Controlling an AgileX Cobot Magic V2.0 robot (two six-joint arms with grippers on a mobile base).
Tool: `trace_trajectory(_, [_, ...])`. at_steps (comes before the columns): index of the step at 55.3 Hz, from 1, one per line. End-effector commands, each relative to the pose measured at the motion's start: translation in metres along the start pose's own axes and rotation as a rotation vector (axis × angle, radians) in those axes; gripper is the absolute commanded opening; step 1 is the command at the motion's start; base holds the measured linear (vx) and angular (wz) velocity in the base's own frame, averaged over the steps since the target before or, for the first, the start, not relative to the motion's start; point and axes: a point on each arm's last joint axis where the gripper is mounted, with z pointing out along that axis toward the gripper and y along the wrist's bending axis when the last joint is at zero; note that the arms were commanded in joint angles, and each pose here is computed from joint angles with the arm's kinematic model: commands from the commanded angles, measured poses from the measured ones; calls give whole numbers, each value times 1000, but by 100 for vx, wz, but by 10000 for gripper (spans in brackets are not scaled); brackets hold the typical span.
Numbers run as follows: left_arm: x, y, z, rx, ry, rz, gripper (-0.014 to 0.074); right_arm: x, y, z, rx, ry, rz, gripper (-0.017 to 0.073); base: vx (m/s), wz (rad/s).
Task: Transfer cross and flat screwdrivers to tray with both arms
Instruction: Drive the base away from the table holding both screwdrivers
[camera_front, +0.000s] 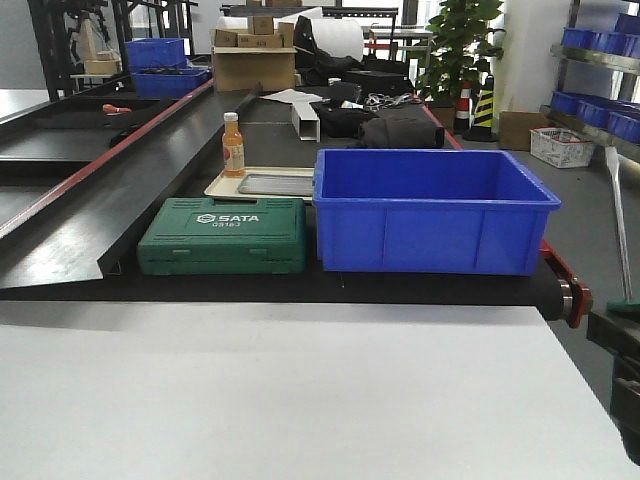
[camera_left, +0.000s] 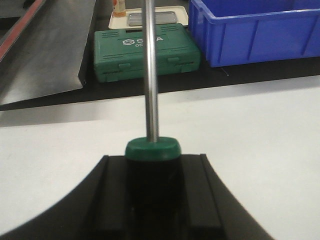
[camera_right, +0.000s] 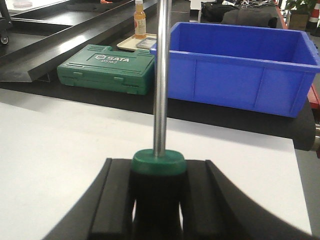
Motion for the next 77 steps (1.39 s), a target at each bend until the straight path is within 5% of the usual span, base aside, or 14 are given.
trace_trajectory(1, [-18, 0, -8, -11, -129, -11, 0, -19, -2, -7, 28, -128, -1, -8, -23, -1])
trace_trajectory(39, [-18, 0, -8, -10, -128, -11, 0, -19, -2, -7, 28, -128, -1, -8, -28, -17])
trace_trajectory(77, [-18, 0, -9, -10, -129, -11, 0, -19, -2, -7, 28, -127, -1, -8, -26, -57])
